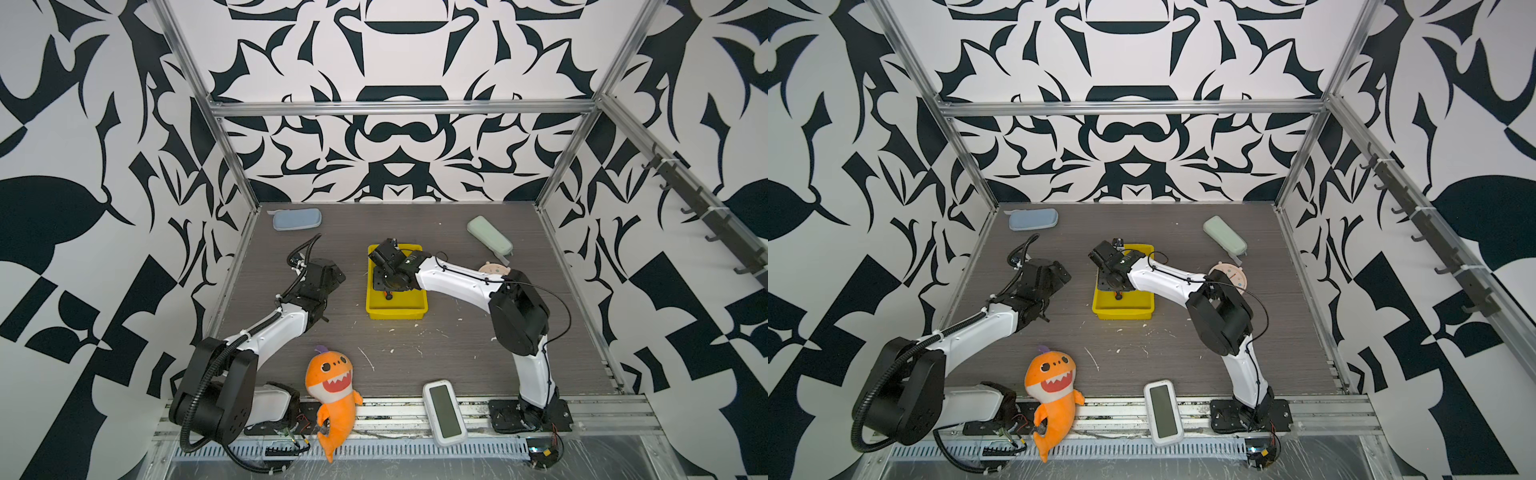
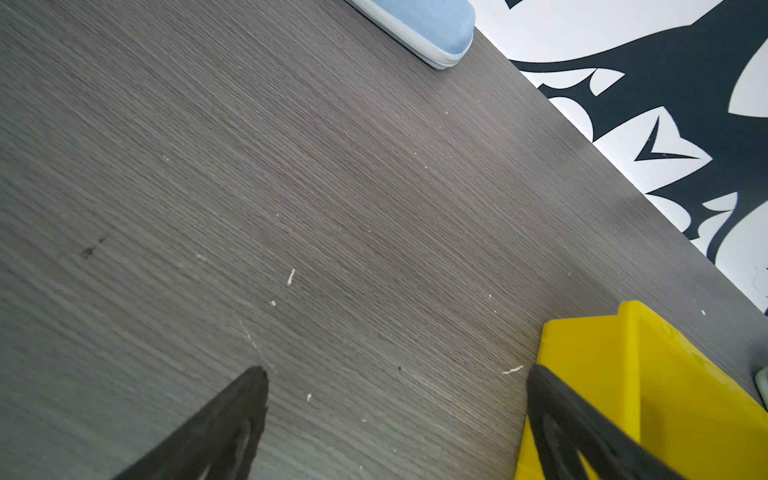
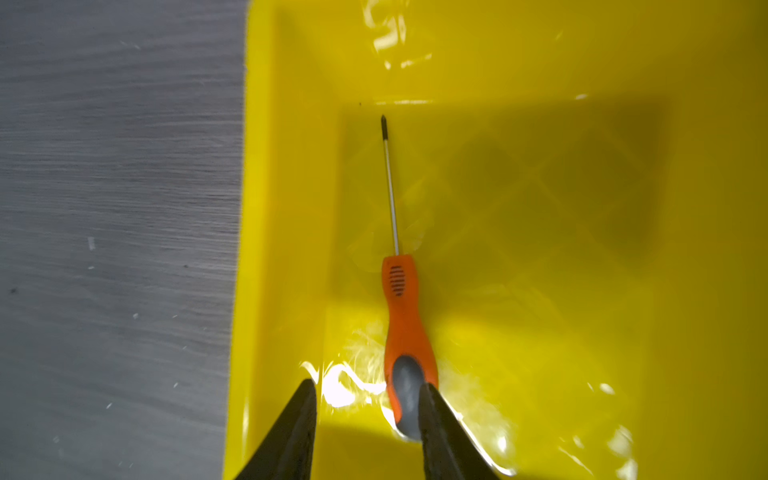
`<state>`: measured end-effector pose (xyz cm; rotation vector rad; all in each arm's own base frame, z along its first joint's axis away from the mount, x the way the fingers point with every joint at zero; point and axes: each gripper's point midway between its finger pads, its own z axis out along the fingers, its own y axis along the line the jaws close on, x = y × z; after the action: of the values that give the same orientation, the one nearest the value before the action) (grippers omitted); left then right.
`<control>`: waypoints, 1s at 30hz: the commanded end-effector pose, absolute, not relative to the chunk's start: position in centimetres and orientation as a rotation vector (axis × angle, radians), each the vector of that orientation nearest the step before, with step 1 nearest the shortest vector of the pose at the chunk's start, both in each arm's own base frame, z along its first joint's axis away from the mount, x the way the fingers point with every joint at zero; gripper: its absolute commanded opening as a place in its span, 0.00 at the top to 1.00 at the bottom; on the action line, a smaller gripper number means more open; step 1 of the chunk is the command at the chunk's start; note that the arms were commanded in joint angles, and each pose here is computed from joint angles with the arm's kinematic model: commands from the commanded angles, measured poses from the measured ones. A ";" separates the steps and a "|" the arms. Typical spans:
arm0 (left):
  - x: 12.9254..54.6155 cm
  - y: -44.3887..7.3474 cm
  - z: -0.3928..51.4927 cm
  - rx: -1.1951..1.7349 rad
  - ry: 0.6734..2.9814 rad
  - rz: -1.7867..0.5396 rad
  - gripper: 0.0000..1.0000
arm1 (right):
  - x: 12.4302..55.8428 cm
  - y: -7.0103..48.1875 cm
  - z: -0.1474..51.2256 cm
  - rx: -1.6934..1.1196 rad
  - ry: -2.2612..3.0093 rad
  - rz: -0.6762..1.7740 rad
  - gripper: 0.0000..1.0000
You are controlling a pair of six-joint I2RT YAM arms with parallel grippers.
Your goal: Put the screwdriver in the bin
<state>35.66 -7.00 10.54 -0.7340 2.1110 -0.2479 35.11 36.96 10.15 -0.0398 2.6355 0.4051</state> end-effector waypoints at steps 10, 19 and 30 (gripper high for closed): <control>36.1 -6.8 11.3 -0.716 2.110 -0.210 0.00 | 33.7 28.9 19.2 -0.082 2.217 0.344 0.32; 36.2 -7.2 11.8 -0.700 2.117 -0.238 0.00 | 31.4 20.1 18.9 -0.385 2.190 -0.245 0.22; 35.8 -6.8 11.8 -0.715 2.055 -0.264 0.00 | 34.1 7.4 14.6 -0.249 1.850 -0.298 0.22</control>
<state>35.87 -7.11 11.38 -0.7038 2.0866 -0.2609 31.06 7.55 9.90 -0.3667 2.0657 -0.3943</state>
